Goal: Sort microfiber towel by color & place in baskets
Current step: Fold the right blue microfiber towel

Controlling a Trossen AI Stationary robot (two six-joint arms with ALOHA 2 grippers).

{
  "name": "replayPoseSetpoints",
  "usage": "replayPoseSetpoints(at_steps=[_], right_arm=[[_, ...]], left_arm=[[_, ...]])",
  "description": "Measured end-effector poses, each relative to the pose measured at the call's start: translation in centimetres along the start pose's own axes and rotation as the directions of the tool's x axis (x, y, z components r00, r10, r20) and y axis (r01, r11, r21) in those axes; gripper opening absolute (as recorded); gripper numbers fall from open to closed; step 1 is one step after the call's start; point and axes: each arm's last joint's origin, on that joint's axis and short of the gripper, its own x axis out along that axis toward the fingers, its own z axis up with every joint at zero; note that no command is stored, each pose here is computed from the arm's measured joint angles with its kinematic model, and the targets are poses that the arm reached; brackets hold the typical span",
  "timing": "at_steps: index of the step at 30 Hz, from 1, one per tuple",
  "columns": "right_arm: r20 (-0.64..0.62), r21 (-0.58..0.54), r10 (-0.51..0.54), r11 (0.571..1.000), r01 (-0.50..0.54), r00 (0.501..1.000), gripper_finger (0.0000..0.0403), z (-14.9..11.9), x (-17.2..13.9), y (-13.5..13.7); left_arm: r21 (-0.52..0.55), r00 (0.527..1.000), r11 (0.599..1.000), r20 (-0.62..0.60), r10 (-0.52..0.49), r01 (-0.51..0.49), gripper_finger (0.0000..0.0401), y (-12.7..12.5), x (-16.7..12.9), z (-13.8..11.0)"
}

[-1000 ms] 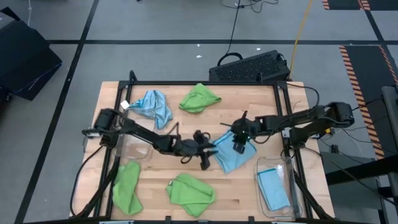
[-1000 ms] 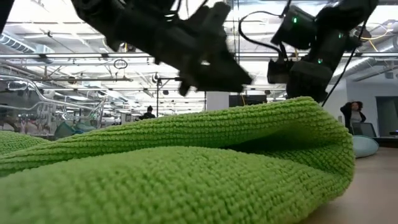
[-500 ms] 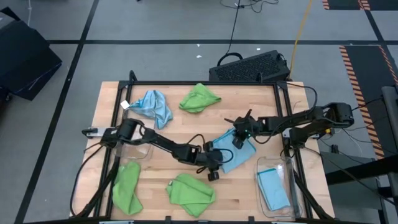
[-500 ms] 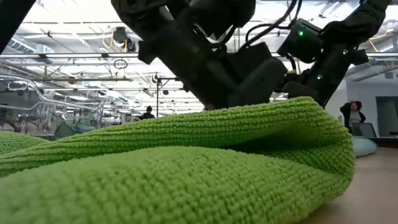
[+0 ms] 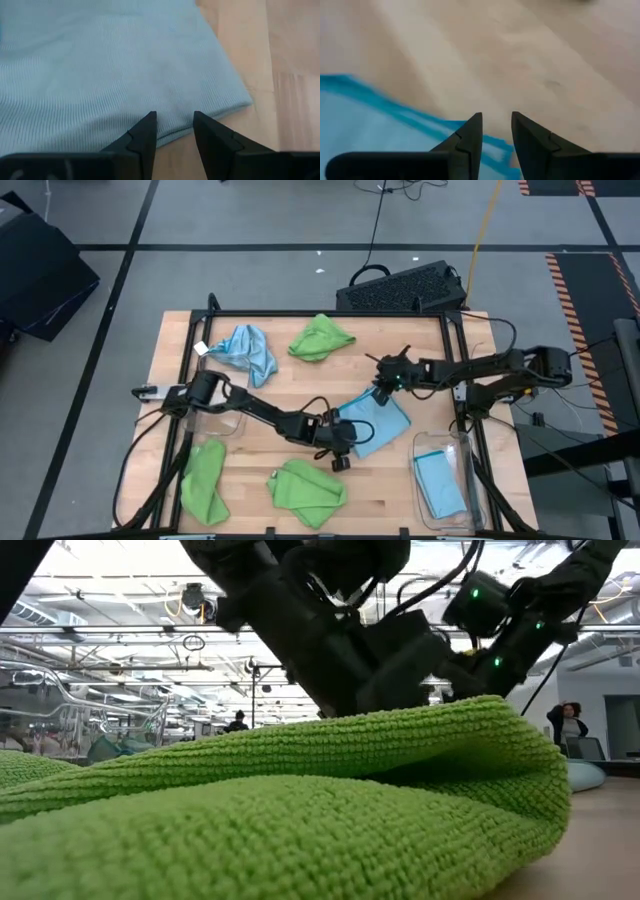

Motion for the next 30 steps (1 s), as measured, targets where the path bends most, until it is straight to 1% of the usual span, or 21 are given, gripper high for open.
replayPoseSetpoints(at_steps=[1,4,5,7,9,10,12,14,15,17,19,21,24,26,28,30], right_arm=[[0.016,-0.007,0.041,0.999,-0.041,0.999,0.0095,0.1,-0.3,0.4],[0.042,-0.049,0.135,0.99,-0.133,0.99,0.0095,0.1,-1.2,1.9],[0.045,-0.064,0.158,0.986,-0.155,0.986,0.0095,0.1,-1.4,2.4],[0.013,-0.1,0.189,0.977,-0.187,0.982,0.0095,-0.6,-1.8,3.3],[-0.028,-0.13,0.224,0.965,-0.226,0.974,0.0095,-1.3,-2.0,4.0],[-0.059,-0.141,0.23,0.961,-0.236,0.971,0.0095,-1.7,-2.1,4.3],[-0.139,-0.151,0.231,0.956,-0.251,0.963,0.0095,-2.6,-1.9,4.6],[-0.219,-0.159,0.213,0.955,-0.25,0.952,0.0095,-3.5,-1.8,4.6],[-0.248,-0.163,0.197,0.957,-0.242,0.948,0.0095,-3.9,-1.6,4.5],[-0.296,-0.175,0.164,0.959,-0.222,0.941,0.0095,-4.4,-1.3,4.4],[-0.322,-0.194,0.14,0.958,-0.21,0.936,0.0095,-4.7,-0.9,4.2],[-0.326,-0.223,0.115,0.955,-0.194,0.939,0.0095,-4.7,-0.5,4.0],[-0.28,-0.282,0.041,0.952,-0.123,0.959,0.0095,-4.5,0.0,3.6],[-0.217,-0.323,-0.038,0.946,-0.035,0.975,0.0095,-4.1,0.3,3.1],[-0.143,-0.344,-0.094,0.938,0.04,0.985,0.0095,-3.4,0.5,2.5],[-0.075,-0.338,-0.105,0.938,0.074,0.992,0.0095,-2.6,0.6,2.2]], left_arm=[[-0.018,1.0,1.0,-0.001,0.0,0.0,0.0131,0.0,-0.4,0.4],[-0.03,0.998,1.0,0.066,-0.006,0.008,0.0131,0.1,-2.8,3.0],[-0.01,0.995,1.0,0.102,-0.011,0.012,0.0131,0.2,-3.7,4.0],[0.057,0.985,0.998,0.171,-0.011,0.001,0.0131,0.7,-4.8,5.5],[0.12,0.979,0.992,0.202,0.015,-0.04,0.0131,1.4,-4.9,6.0],[0.131,0.975,0.99,0.221,0.026,-0.057,0.0131,1.8,-4.8,6.2],[0.127,0.972,0.988,0.226,0.056,-0.086,0.0131,2.9,-4.3,6.5],[0.104,0.975,0.989,0.203,0.086,-0.109,0.0131,4.3,-3.3,6.3],[0.088,0.978,0.989,0.181,0.102,-0.119,0.0131,5.0,-2.8,6.0],[0.061,0.988,0.99,0.096,0.12,-0.126,0.0131,6.3,-1.4,4.8],[0.028,0.993,0.994,0.038,0.108,-0.109,0.0131,7.0,-0.5,4.1],[0.013,0.996,0.997,-0.029,0.078,-0.078,0.0131,7.2,0.0,3.2],[-0.004,0.993,0.999,-0.116,0.032,-0.033,0.0131,6.8,0.4,2.2],[-0.024,0.989,1.0,-0.149,-0.006,0.003,0.0131,6.2,0.2,1.9],[-0.042,0.987,0.998,-0.155,-0.052,0.046,0.0131,5.1,0.0,1.8],[-0.068,0.98,0.991,-0.156,-0.121,0.111,0.0131,3.9,-0.2,1.7]])
